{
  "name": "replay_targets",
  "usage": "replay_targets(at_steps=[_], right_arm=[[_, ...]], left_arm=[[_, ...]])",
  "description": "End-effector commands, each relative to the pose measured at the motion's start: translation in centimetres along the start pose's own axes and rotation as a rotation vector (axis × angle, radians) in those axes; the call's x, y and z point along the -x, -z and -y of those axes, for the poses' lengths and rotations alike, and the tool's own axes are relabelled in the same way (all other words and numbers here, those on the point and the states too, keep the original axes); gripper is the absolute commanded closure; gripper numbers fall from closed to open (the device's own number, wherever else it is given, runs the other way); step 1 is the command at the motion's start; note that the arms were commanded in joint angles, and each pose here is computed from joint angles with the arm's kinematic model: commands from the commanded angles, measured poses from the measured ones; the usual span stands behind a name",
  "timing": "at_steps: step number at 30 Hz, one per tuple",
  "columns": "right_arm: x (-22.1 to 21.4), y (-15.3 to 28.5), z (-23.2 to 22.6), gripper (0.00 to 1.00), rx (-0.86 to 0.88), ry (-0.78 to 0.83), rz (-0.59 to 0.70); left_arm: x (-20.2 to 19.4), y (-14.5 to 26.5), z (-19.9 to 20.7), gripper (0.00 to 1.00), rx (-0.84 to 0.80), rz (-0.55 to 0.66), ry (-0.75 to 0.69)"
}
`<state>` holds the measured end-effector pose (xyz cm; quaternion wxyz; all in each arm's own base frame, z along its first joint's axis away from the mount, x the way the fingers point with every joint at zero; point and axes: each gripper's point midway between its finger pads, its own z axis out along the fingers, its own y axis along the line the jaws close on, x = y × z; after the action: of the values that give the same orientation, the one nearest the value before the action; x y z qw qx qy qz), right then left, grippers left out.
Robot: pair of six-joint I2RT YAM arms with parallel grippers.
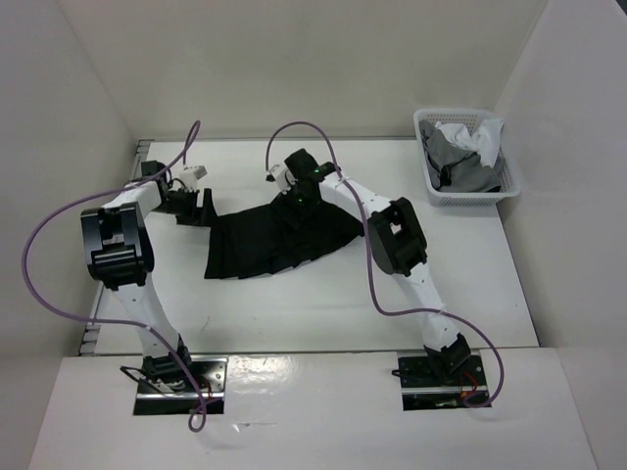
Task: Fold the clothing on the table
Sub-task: Fold the skirt
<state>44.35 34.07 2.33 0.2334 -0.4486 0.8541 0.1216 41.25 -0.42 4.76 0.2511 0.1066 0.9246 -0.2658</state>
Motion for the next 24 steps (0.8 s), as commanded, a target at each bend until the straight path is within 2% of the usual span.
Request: replay_targets(at_steps=[1, 11, 15, 19, 24], right_arm=[[-3.0, -0.5, -1.3, 0.01, 0.052, 0.003, -0.088], [-2.3, 0.4, -1.8, 0.01, 0.074, 0.005, -0.058], [-2.2, 0.6, -2.3, 0.01, 0.079, 0.013, -0.060], [-2.3, 0.6, -2.2, 0.01, 0.070, 0.014, -0.063], [-2.1, 0.5, -2.1, 0.01, 0.068, 0.015, -0.054]], left_arm=[[0.9, -1.1, 1.0, 0.17, -0.131, 0.036, -0.018], [0.9, -2.3, -0.2, 0.19, -0.119, 0.026, 0.016], [-0.9, -3.9, 0.2, 0.32, -0.158, -0.031, 0.032], [-1.9, -3.9, -0.2, 0.55, -0.130, -0.055, 0.031], [-2.7, -3.8, 0.8, 0.60, -0.155, -0.082, 0.009]])
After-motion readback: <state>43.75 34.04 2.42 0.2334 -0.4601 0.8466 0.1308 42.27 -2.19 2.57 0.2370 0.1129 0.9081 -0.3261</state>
